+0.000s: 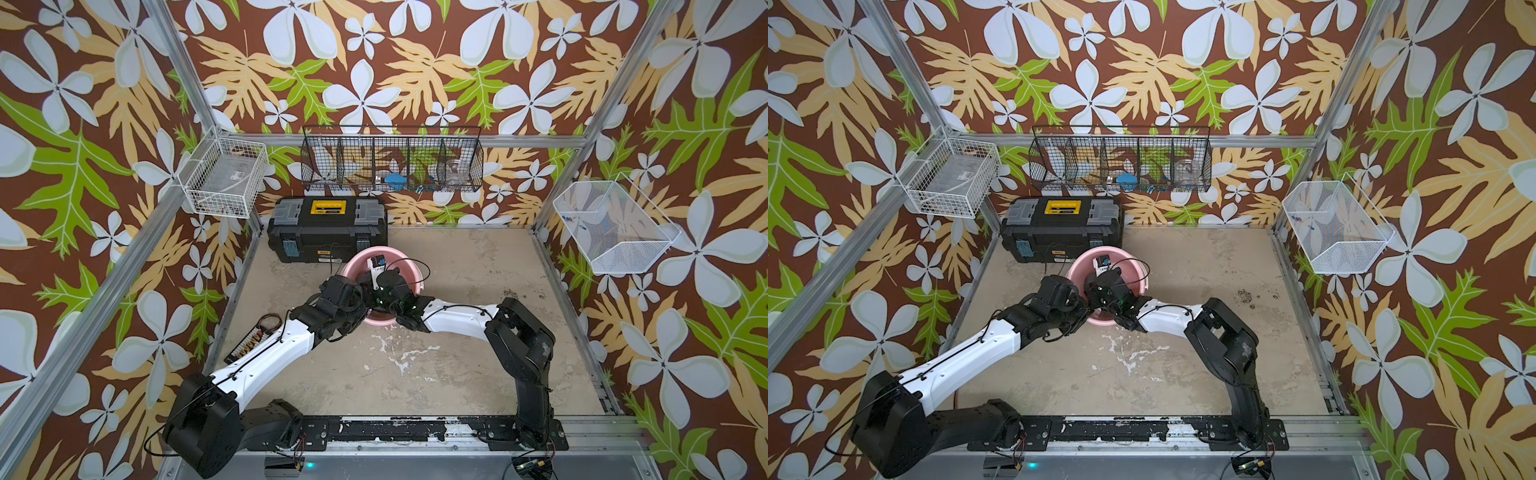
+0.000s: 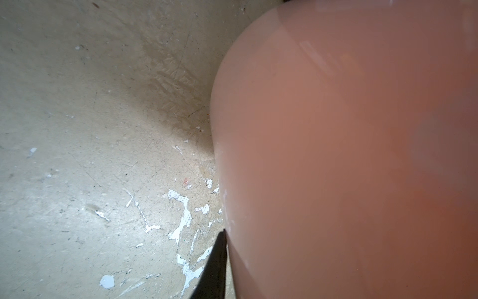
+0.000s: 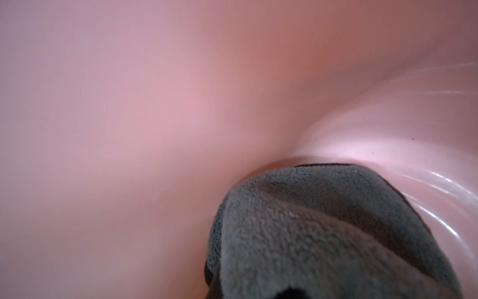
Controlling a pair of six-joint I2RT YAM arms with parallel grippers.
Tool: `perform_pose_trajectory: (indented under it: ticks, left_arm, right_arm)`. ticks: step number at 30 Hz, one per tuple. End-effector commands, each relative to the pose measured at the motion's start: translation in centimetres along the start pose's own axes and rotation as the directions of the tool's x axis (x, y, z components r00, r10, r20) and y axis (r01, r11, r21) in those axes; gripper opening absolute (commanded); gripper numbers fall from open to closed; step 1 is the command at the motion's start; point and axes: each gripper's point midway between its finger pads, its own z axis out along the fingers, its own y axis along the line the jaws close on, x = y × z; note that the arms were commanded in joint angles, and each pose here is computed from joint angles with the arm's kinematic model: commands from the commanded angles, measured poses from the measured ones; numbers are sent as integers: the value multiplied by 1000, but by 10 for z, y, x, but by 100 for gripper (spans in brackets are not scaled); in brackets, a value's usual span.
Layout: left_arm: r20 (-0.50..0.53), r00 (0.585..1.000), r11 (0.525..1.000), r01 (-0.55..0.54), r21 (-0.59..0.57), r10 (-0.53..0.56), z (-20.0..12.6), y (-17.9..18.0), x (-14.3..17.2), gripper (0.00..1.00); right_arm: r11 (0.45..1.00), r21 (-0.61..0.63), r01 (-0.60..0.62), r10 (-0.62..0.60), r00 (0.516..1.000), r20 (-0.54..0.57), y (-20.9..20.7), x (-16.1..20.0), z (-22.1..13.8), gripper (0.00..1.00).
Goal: Wipe the inside of the bucket with a cloth
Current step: Wipe the dirt from the inside of the bucket.
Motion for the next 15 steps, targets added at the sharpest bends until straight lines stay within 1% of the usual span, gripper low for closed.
perform_pose_trajectory:
  ticks: [1,5,9,12,15]
  left_arm:
    - [0,1000,997,-4,77,4,-2,-20,-3,0]
    - [-17,1000,998,-2,64,3,2,-13,1,0]
    - [-23,1000,998,-1,61,3,1,-9,3,0]
    - [-14,1000,998,-8,57,9,-1,-8,2,0]
    - [-12,1000,999,-8,50,9,-2,-4,2,0]
  right_arm:
    - [998,-56,39,-37,999,22,15,-6,-1,0]
    - [997,-46,59,-56,995,78,13,-13,-10,0]
    - [995,-10,98,-96,988,119,14,-33,-13,0]
    - [991,31,127,-130,981,144,14,-49,-15,0]
    - [984,98,150,-165,973,164,8,-64,-17,0]
